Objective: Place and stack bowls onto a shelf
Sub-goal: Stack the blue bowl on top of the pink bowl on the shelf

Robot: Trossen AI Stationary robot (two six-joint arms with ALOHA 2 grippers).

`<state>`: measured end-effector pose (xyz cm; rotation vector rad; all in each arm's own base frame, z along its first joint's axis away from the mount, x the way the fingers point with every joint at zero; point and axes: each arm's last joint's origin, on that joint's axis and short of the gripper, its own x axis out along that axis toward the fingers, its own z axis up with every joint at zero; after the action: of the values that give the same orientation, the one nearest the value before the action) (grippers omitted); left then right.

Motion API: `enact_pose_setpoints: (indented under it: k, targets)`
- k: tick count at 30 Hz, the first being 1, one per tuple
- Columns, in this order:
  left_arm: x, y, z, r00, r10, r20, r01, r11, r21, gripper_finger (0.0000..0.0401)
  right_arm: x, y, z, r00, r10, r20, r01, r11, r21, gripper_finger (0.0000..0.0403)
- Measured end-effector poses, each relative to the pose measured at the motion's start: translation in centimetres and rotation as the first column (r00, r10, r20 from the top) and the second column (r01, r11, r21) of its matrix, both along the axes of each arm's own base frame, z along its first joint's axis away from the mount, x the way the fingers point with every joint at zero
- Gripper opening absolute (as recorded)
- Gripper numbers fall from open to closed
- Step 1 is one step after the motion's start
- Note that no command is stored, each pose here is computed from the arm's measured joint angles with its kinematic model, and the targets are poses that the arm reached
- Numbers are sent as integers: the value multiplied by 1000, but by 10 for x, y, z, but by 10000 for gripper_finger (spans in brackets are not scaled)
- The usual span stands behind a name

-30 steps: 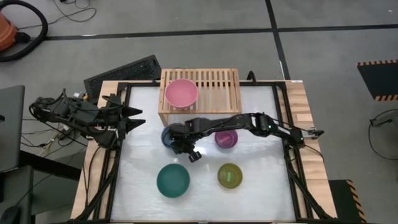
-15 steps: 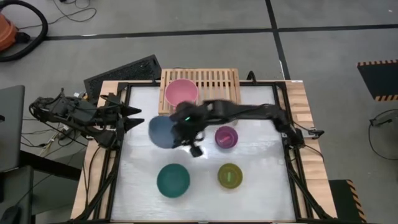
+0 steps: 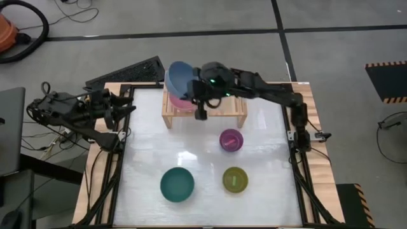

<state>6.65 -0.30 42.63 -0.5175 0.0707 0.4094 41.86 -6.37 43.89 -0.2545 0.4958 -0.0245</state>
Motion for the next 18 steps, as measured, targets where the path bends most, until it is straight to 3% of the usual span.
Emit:
enact_pose_setpoints:
  k: [9, 18]
  targets:
    - [0, 1, 0, 1000, 26, 1, -26, 1000, 5, 268, 29, -29, -61, 978, -4, -209, 19, 998, 67, 25]
    - [-1, 2, 0, 998, 58, -9, -58, 998, 41, 268, 26, -38, -67, 965, -18, -262, 39, 996, 77, 25]
